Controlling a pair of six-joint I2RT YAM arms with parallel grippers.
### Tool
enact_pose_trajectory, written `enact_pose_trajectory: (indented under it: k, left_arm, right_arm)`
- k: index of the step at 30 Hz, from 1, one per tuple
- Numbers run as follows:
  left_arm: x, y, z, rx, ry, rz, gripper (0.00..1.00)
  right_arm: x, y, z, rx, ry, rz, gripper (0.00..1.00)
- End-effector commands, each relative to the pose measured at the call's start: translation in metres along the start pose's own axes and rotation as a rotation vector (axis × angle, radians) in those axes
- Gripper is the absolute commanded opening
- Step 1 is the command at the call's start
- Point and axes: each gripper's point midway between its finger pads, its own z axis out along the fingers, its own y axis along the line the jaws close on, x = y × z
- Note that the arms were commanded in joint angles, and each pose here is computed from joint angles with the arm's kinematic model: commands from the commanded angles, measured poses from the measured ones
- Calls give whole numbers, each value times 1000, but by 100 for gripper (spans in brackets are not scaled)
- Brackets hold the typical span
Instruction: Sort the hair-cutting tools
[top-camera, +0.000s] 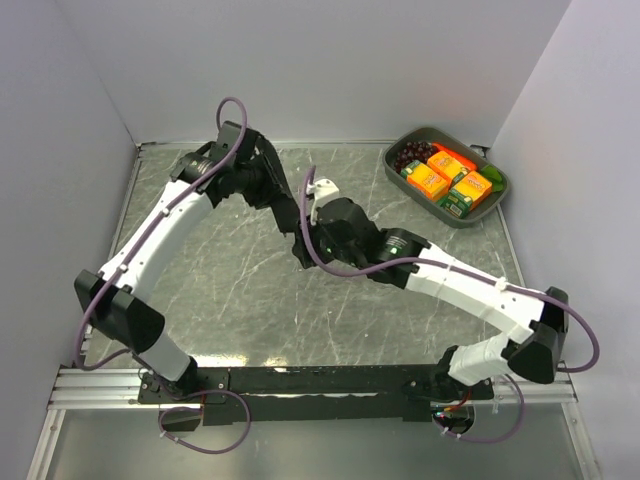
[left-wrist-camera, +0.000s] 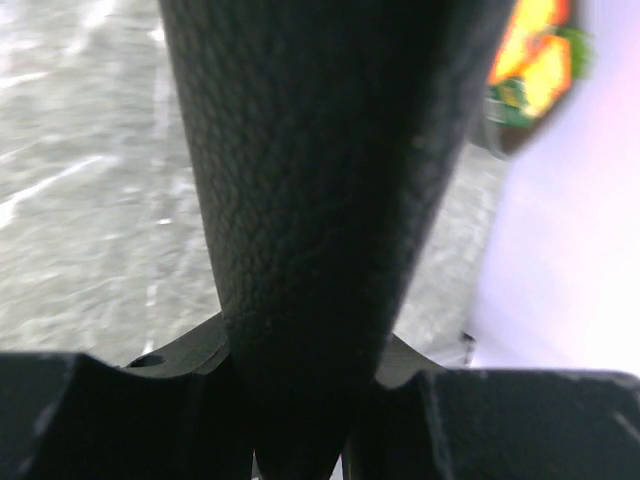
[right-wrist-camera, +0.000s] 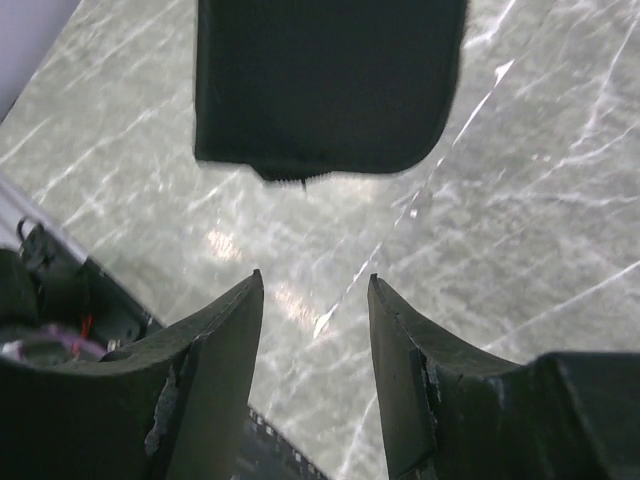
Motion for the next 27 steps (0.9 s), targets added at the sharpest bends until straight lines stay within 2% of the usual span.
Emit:
enact_pose_trajectory:
  k: [1,6,18,27]
  left_arm:
    - [-2,20,-1,-156,-7,-12,1]
    - [-7,35,2,-261,-37,-9,1]
    - [-16,41,0,-327,-55,28,1]
    - [-17,38,-2,-313,-50,52,1]
  right_arm:
    - [-24,4,8,41,-59,7,55]
    - [-33,13,22,40,-58,-2,55]
    - [-28,46,56,-31,16,29,54]
    - [-38,50,65,-11,-11,49,49]
